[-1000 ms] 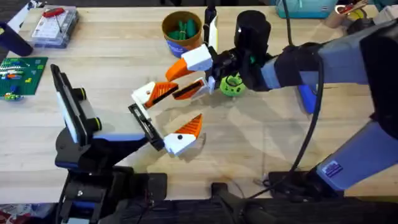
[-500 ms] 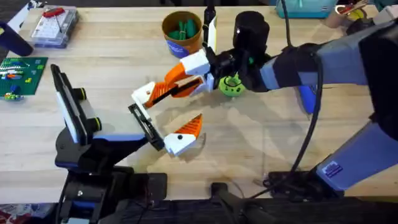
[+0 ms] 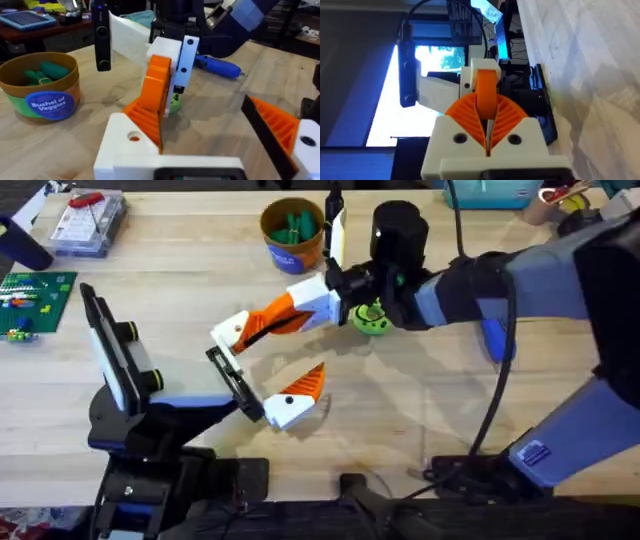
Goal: Pick up the gripper from the table and insert it into the empty holder that is missing its gripper. Then pick up a screw, insert it into the mounting hole, and use the screwdriver to tighten it. Finally, clean up the table by picking up the vegetable and placing it into the bucket.
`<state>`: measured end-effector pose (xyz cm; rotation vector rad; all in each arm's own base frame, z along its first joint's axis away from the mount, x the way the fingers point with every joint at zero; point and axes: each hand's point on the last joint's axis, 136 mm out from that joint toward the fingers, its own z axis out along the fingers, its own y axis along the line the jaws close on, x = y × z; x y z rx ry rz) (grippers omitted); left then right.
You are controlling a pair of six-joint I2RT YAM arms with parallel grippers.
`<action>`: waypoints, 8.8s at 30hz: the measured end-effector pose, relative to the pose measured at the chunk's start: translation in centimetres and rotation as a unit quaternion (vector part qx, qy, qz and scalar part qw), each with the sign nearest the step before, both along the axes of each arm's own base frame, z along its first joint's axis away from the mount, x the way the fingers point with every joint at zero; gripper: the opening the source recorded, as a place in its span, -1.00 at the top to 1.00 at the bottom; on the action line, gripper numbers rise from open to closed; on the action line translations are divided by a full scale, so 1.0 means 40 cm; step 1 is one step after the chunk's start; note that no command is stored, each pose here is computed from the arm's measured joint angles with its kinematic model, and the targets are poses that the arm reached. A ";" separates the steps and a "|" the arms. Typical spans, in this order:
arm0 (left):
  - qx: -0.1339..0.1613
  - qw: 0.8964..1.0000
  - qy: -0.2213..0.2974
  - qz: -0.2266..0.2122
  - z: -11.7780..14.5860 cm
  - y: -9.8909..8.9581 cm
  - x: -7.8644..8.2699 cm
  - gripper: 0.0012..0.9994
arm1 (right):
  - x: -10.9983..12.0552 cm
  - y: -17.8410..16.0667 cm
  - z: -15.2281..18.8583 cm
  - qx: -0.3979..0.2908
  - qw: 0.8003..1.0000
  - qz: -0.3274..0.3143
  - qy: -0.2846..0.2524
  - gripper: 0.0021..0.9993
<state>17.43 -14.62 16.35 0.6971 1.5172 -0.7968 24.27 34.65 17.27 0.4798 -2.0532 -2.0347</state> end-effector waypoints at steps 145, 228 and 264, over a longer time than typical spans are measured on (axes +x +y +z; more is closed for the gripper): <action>0.002 0.991 -0.017 -0.136 0.005 -0.055 -0.103 -0.98 | -0.080 -0.008 -0.014 -0.024 0.998 -0.041 0.028 -0.99; 0.003 0.990 -0.020 -0.140 0.005 -0.056 -0.106 -0.97 | -0.002 -0.557 -0.087 -0.606 0.745 -0.118 -0.253 -0.99; 0.003 0.990 -0.020 -0.140 0.005 -0.056 -0.106 -0.97 | -0.006 -0.518 -0.208 -0.605 0.747 -0.089 -0.261 -0.99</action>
